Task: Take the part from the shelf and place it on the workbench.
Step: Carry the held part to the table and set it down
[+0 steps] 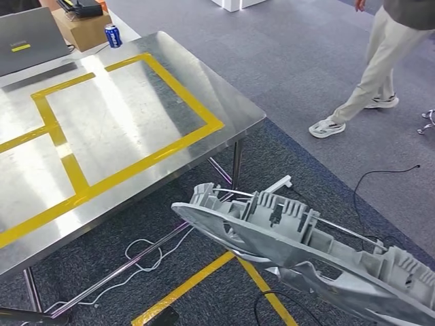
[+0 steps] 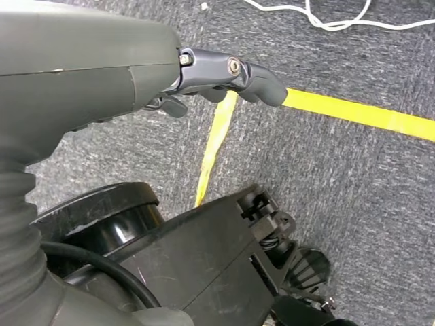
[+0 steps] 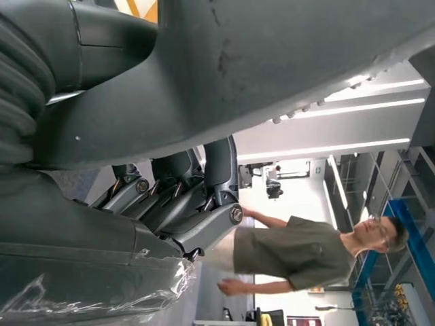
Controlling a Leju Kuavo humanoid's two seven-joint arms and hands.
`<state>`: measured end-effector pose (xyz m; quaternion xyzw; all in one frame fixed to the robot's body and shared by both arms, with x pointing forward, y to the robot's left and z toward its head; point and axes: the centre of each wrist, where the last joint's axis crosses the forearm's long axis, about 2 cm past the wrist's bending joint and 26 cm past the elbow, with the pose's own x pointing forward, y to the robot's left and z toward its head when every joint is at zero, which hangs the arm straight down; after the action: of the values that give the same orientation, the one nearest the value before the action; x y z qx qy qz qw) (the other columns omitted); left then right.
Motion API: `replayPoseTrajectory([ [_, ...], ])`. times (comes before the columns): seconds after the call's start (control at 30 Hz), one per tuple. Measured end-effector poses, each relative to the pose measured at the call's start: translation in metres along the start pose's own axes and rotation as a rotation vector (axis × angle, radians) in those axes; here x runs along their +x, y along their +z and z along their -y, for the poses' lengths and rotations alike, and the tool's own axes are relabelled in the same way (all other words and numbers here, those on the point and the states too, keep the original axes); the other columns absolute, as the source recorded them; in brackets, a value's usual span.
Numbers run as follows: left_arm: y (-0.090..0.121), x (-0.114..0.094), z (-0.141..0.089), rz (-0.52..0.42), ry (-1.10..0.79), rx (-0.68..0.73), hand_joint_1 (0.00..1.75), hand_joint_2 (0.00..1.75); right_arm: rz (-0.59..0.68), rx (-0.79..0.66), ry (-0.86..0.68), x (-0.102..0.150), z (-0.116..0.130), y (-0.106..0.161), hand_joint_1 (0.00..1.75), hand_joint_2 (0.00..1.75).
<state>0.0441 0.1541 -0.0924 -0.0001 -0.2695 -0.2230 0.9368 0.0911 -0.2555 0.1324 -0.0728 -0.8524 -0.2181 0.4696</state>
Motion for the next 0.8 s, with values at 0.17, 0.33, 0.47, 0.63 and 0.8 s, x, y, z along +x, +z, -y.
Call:
replayPoseTrajectory([
  [0.17, 0.0, 0.0009, 0.0009, -0.002, 0.011, 0.008, 0.0, 1.75, 0.014, 0.024, 0.108, 0.0, 0.0009, 0.0001, 1.75, 1.75],
  [0.33, 0.0003, 0.0002, 0.001, -0.006, 0.017, 0.011, 0.0, 1.75, 0.017, 0.041, 0.191, 0.0006, 0.0026, 0.0022, 1.75, 1.75],
  [0.47, -0.0001, -0.0001, -0.0005, -0.006, 0.018, 0.015, 0.0, 1.75, 0.021, 0.047, 0.214, 0.0005, 0.0019, 0.0022, 1.75, 1.75],
  [0.63, -0.0006, 0.001, -0.0011, -0.002, 0.018, 0.016, 0.0, 1.75, 0.023, 0.072, 0.284, 0.002, 0.0016, 0.0055, 1.75, 1.75],
  [0.8, -0.0001, -0.0004, -0.0008, 0.011, 0.021, 0.016, 0.0, 1.75, 0.027, 0.09, 0.33, 0.0028, 0.0017, 0.007, 1.75, 1.75],
])
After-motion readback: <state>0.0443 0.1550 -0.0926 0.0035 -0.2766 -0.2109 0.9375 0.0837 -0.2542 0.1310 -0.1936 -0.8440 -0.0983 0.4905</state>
